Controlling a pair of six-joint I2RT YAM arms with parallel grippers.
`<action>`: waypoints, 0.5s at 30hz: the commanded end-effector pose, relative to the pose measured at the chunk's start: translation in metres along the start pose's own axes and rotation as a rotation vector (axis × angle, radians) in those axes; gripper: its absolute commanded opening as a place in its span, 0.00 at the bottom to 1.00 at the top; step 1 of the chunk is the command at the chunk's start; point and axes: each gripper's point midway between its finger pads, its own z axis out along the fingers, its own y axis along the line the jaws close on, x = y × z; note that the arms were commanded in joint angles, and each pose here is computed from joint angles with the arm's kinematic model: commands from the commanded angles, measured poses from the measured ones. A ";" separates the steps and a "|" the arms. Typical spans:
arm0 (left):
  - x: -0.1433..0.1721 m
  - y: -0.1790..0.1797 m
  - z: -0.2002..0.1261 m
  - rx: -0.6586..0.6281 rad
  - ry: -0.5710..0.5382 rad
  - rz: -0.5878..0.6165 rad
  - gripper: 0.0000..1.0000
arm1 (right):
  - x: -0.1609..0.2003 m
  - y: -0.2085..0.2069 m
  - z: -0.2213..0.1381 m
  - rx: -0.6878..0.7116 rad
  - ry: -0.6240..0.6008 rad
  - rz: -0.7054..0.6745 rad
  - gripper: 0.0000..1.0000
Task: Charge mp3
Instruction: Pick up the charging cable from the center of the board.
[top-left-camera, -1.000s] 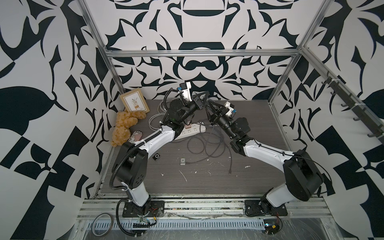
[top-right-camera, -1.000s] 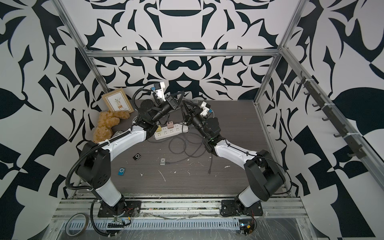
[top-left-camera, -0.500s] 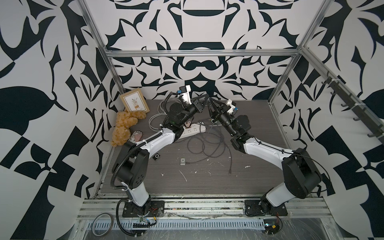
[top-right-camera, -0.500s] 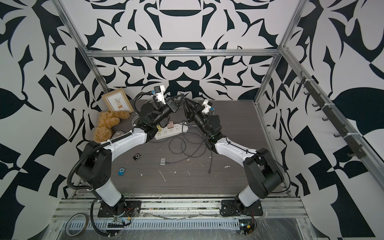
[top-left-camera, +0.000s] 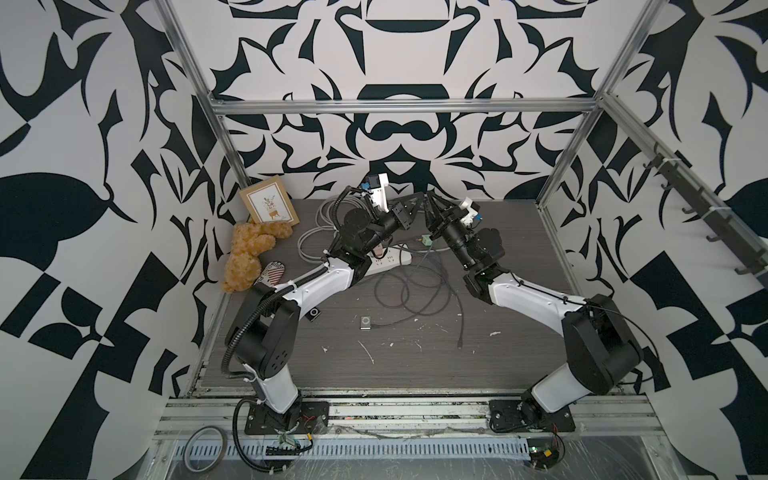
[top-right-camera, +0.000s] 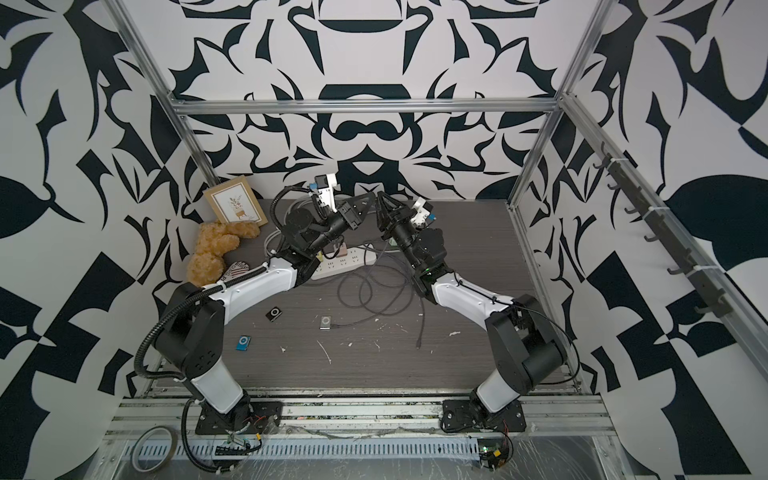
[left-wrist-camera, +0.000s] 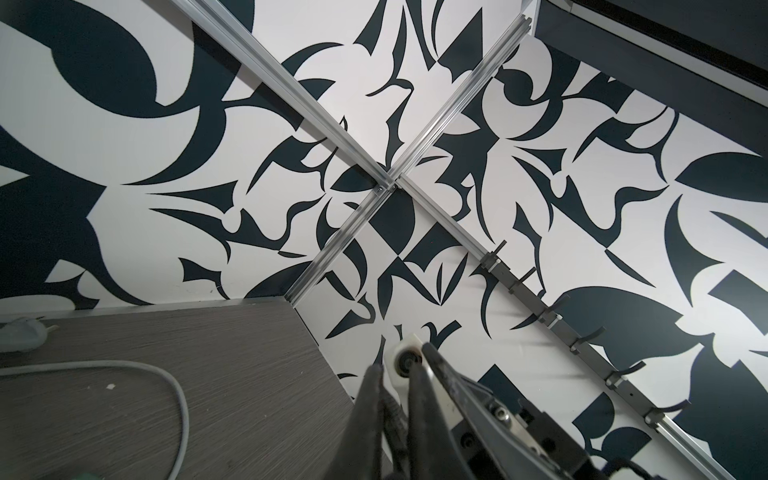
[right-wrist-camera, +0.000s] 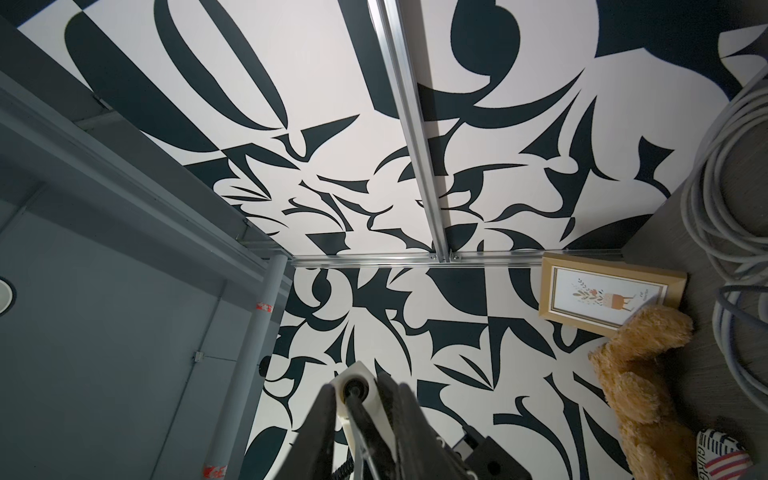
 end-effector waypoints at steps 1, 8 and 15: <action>-0.019 -0.016 -0.001 0.040 -0.050 0.050 0.00 | 0.012 0.018 -0.007 -0.032 0.023 0.006 0.32; -0.029 -0.011 0.007 0.045 -0.064 0.066 0.00 | 0.026 0.010 -0.024 -0.001 0.029 0.027 0.35; -0.026 -0.013 0.008 0.063 -0.060 0.061 0.00 | 0.023 0.006 -0.022 -0.002 0.018 0.032 0.36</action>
